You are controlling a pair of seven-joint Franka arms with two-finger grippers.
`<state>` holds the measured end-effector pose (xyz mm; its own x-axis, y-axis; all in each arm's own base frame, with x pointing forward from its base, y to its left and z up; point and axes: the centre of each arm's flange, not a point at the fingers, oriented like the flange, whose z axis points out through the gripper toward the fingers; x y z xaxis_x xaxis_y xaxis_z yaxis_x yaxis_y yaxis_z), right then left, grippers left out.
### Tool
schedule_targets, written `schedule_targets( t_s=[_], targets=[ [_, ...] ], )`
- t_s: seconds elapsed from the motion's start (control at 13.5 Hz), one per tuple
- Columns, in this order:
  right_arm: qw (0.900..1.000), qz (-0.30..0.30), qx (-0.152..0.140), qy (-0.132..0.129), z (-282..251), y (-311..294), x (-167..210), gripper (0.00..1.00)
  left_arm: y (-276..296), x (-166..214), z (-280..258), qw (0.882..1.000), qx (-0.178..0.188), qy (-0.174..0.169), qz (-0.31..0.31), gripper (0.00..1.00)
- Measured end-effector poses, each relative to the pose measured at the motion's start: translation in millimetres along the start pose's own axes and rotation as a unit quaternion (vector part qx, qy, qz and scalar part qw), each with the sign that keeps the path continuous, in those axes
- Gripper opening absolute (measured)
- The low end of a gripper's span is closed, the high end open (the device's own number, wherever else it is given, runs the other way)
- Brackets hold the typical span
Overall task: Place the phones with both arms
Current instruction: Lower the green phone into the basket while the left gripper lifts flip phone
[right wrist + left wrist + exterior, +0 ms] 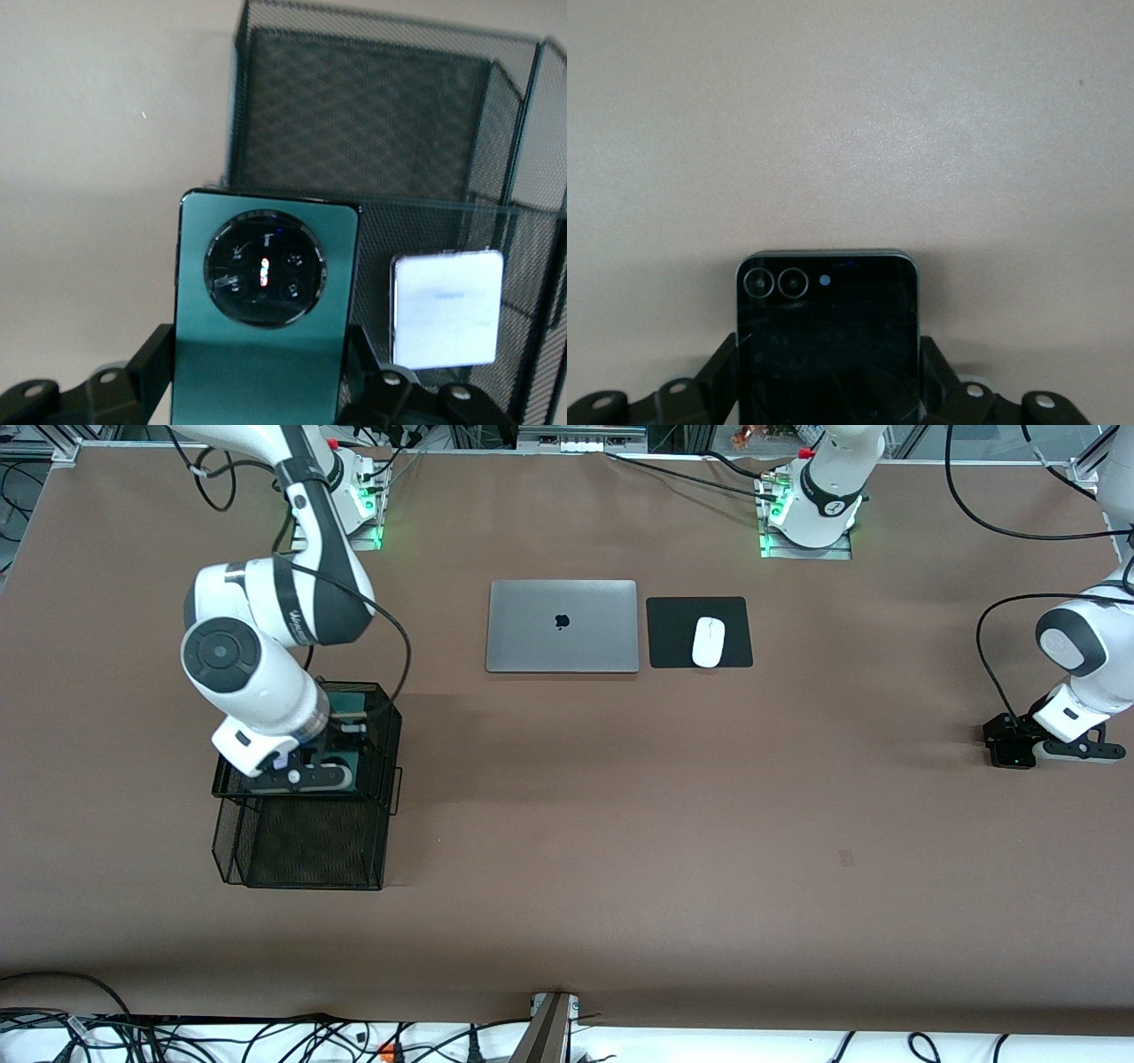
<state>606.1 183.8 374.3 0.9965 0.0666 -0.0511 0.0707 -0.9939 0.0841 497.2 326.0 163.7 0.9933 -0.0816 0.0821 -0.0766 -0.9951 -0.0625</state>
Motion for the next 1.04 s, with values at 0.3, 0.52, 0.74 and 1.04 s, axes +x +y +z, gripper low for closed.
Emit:
schedule_targets(
  t_s=[0.3,0.52,0.74,1.04],
  targets=[
    [1.0,0.018,0.009,-0.01,42,28,-31,0.81,11,22,-1,1.0,-0.014,-0.007,0.011,0.81],
    [1.0,0.022,0.007,-0.012,67,34,-43,0.81,22,54,-13,0.998,-0.037,-0.038,0.02,0.81],
    [1.0,0.023,0.011,-0.001,67,35,-43,0.81,41,89,-33,0.998,-0.041,-0.049,0.01,0.81],
    [1.0,0.023,0.012,0.011,65,34,-41,0.81,147,141,-36,0.997,-0.041,-0.055,-0.019,0.81]
  ],
)
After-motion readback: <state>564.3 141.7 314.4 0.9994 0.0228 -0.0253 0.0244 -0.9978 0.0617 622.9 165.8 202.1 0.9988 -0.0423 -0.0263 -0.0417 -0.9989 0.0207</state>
